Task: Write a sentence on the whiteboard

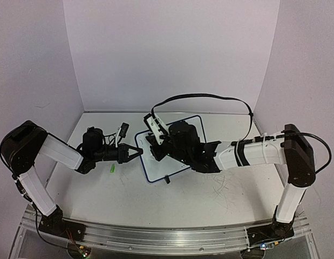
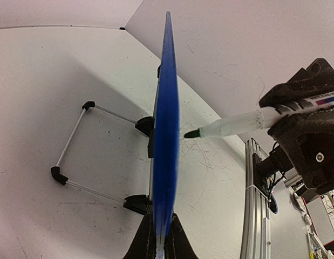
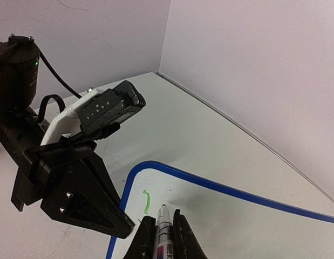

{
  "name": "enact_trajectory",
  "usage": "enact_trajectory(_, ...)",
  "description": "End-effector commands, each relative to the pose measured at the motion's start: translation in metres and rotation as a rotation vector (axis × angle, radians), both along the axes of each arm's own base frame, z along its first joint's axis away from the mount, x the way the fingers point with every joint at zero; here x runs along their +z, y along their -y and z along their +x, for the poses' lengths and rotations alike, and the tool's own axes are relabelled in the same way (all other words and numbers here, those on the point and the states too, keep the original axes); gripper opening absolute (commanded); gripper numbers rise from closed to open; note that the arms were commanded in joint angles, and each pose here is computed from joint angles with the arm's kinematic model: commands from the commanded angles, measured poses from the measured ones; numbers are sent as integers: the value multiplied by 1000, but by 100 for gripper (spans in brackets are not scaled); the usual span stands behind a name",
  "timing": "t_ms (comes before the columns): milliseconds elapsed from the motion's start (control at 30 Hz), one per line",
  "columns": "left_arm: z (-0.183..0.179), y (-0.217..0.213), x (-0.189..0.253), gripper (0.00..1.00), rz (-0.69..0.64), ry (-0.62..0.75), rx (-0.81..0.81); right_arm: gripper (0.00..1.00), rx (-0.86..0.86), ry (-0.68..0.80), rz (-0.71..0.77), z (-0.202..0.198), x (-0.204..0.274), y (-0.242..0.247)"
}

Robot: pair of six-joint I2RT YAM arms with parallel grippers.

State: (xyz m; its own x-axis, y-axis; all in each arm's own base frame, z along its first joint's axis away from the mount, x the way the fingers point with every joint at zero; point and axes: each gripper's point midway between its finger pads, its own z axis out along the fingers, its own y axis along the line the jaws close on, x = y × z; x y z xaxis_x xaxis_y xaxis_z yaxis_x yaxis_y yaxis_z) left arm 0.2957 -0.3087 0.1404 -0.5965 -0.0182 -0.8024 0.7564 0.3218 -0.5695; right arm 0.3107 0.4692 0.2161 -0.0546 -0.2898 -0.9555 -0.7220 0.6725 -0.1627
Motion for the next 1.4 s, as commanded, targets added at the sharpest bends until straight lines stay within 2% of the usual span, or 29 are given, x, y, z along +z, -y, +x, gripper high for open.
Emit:
enact_trajectory(0,-3,7,9,0,-17,21,-40,0,-24,41,63,10,23,-6)
enact_trajectory(500,-4,7,8,0,-15,20,-42,0,-29,44,66,12,24,-7)
enact_trajectory(1367,-2,9,11,0,-22,24,-50,0,-43,0,28,13,-2,-5)
